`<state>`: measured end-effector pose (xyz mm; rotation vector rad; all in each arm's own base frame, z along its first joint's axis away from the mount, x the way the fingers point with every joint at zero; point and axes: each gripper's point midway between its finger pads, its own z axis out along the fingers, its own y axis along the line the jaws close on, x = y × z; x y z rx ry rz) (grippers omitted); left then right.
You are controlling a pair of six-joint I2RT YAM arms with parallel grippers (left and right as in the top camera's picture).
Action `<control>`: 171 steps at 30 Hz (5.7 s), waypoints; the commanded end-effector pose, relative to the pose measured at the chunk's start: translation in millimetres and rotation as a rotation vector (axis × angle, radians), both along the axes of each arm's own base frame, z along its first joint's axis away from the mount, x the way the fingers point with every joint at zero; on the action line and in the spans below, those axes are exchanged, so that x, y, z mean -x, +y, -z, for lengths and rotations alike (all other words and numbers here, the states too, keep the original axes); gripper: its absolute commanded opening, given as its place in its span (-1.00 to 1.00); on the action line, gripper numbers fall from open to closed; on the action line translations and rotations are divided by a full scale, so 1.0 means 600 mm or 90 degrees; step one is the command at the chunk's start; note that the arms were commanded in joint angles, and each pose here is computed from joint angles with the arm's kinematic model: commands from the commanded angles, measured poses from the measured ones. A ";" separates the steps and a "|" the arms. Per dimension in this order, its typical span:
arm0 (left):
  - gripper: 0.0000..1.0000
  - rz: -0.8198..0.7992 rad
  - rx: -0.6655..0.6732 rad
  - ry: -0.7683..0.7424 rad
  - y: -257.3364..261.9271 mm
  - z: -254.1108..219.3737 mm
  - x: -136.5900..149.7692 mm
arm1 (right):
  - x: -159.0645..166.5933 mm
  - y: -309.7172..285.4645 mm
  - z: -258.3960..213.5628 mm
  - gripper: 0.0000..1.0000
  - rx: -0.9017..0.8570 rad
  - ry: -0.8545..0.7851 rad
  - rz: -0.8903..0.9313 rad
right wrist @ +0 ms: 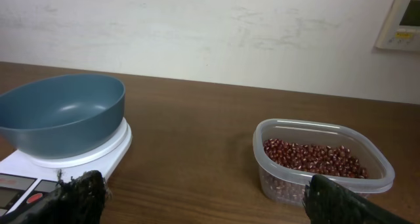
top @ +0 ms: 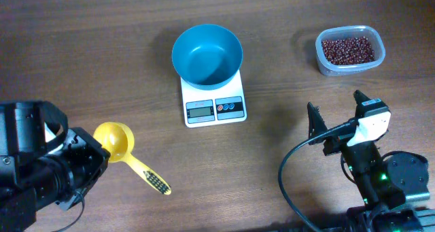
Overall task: Scoop item into bowl and weigh 50g on scale
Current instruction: 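Lift the scoop with the left gripper, handle pointing right, then move the right gripper to the scoop and grasp its handle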
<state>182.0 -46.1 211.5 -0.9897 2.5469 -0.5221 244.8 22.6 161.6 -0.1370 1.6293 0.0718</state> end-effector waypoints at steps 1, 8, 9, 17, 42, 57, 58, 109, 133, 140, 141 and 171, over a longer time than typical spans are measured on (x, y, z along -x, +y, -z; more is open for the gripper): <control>-1.00 0.000 0.009 -0.004 -0.004 -0.010 0.005 | -0.001 0.002 0.010 0.97 0.000 0.009 -0.002; -1.00 -0.015 0.015 -0.004 -0.003 -0.010 0.004 | -0.001 0.002 0.010 0.97 0.000 0.009 -0.002; -1.00 -0.035 0.023 0.001 -0.002 -0.010 0.003 | -0.001 0.002 0.010 0.97 0.000 0.009 -0.002; -1.00 -0.139 0.042 0.022 0.012 -0.007 0.004 | -0.001 0.002 0.010 0.97 0.000 0.009 -0.002; -1.00 -0.287 0.101 0.154 0.011 0.019 0.061 | -0.001 0.002 0.010 0.97 0.000 0.009 -0.002; -1.00 -0.377 0.181 0.351 -0.039 0.062 0.036 | -0.001 0.002 0.010 0.97 0.000 0.009 -0.002; -1.00 -0.379 0.176 0.363 -0.038 0.065 0.037 | -0.001 0.002 0.010 0.97 0.000 0.009 -0.002; -1.00 -0.349 0.084 0.428 -0.013 0.074 0.094 | 0.157 0.221 -0.003 0.94 -0.605 0.414 -0.525; -1.00 -0.321 0.175 0.448 -0.065 0.125 -0.021 | 0.035 0.292 -0.057 0.79 -0.630 0.639 -0.486; -1.00 -0.242 0.164 0.420 -0.110 0.132 -0.036 | 0.101 0.424 -0.035 0.71 -0.552 0.739 -0.508; -1.00 -0.226 0.163 0.413 -0.119 0.132 -0.037 | 0.105 0.429 -0.033 0.67 -0.546 0.736 -0.505; -1.00 -0.171 0.143 0.414 -0.196 0.132 -0.008 | 0.093 0.453 -0.039 -0.36 -0.633 0.728 -0.405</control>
